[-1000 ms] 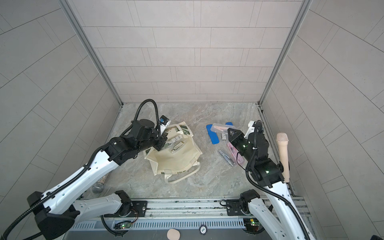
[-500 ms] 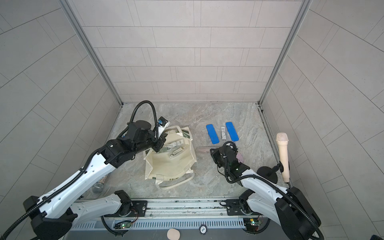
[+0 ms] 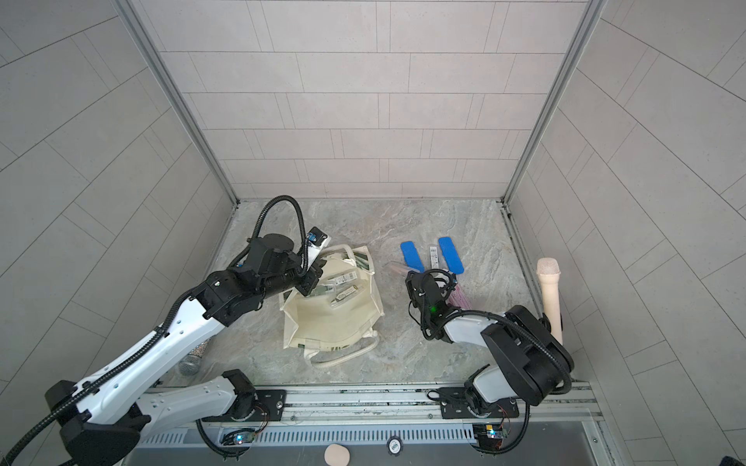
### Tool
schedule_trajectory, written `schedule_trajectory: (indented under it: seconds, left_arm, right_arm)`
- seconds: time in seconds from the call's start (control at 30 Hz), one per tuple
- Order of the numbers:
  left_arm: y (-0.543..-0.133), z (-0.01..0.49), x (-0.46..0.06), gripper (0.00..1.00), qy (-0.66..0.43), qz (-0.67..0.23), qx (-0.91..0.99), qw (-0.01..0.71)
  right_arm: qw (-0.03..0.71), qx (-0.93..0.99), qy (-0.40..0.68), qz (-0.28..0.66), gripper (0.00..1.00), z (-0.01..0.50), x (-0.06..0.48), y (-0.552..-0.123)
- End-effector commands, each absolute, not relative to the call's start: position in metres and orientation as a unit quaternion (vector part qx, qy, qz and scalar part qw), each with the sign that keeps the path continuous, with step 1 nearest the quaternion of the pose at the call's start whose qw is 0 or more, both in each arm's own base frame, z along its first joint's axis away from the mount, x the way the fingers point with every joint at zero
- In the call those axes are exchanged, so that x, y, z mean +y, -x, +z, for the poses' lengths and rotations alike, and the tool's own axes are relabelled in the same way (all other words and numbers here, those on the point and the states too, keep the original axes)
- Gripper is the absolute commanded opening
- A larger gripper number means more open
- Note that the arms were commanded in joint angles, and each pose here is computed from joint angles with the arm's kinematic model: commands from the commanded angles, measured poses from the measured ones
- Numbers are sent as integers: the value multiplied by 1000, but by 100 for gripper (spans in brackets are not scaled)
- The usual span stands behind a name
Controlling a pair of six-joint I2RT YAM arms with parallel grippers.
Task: Take out the compass set from the canvas bag
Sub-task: Place the compass set at the center of the board.
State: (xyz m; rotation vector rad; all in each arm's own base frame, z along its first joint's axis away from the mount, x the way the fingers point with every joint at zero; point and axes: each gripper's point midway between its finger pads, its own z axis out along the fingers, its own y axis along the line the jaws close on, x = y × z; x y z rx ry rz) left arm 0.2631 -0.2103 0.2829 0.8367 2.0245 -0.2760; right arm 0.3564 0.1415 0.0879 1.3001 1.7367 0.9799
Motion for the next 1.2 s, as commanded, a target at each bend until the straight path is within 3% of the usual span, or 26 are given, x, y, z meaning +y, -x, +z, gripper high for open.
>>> schedule_trajectory:
  seconds: [0.0, 0.6, 0.87, 1.0, 1.17]
  left_arm:
    - [-260, 304, -211, 0, -341, -125, 799, 479]
    - [-246, 298, -206, 0, -352, -135, 797, 472]
    - [-245, 300, -204, 0, -350, -133, 799, 471]
    - [-244, 302, -202, 0, -340, -136, 801, 474]
    - [-247, 301, -193, 0, -317, -117, 820, 462]
  right_arm:
    - [401, 628, -524, 411, 17, 114, 143, -379]
    - [427, 635, -526, 371, 21, 76, 154, -400]
    - [410, 618, -526, 417, 49, 59, 166, -401]
    - [394, 626, -525, 421, 74, 57, 163, -390]
    - [359, 685, -511, 375, 78, 55, 151, -363]
